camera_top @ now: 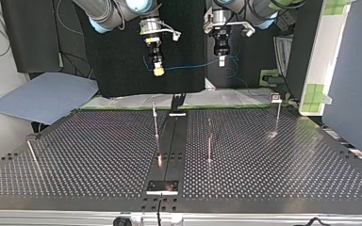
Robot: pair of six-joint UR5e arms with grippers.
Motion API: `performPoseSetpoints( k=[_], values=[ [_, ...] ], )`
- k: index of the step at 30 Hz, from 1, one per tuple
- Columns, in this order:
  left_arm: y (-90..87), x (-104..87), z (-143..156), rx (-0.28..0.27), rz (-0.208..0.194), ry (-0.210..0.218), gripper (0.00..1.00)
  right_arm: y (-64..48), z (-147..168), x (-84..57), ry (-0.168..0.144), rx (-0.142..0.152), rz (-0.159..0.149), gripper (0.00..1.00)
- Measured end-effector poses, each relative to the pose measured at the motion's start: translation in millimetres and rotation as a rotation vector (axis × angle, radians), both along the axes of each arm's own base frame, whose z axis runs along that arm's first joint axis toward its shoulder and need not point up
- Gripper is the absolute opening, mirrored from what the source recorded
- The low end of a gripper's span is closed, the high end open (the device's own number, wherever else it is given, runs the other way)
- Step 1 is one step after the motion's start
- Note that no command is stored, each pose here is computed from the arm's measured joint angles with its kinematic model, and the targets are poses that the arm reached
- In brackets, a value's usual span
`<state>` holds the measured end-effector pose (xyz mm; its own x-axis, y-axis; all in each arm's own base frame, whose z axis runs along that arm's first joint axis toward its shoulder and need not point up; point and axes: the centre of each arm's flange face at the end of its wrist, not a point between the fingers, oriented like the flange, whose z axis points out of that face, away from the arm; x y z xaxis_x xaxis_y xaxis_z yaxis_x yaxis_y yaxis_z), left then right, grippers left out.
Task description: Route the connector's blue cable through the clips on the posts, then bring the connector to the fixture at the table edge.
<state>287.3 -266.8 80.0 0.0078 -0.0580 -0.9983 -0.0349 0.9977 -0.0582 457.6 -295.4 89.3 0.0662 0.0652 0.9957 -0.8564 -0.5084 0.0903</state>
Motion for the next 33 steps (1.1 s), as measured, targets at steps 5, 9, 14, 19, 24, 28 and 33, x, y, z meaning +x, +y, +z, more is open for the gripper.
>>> performPoseSetpoints(
  k=[5,9,14,19,24,28,33],
  values=[
    [4.2,-5.1,-10.9,0.022,0.002,0.032,0.00,0.4,-11.1,-3.6,0.026,0.024,-0.008,0.00],
    [6.6,-8.7,-23.9,0.042,0.002,0.063,0.00,3.9,-29.3,-8.2,0.069,0.065,-0.010,0.00],
    [8.3,-11.4,-34.2,0.057,0.002,0.087,0.00,8.5,-41.8,-13.0,0.113,0.108,-0.011,0.00],
    [8.6,-12.0,-35.9,0.059,0.002,0.091,0.00,9.9,-44.1,-14.5,0.126,0.121,-0.011,0.00],
    [8.6,-12.0,-36.0,0.059,0.002,0.091,0.00,4.1,-33.2,-13.5,0.132,0.108,-0.020,0.00],
    [8.6,-12.0,-36.1,0.059,0.002,0.092,0.00,2.7,-18.2,-13.4,0.135,0.103,-0.023,0.00],
    [8.6,-12.0,-36.1,0.059,0.002,0.092,0.00,3.5,2.5,-14.4,0.136,0.102,-0.023,0.00]
  ],
)
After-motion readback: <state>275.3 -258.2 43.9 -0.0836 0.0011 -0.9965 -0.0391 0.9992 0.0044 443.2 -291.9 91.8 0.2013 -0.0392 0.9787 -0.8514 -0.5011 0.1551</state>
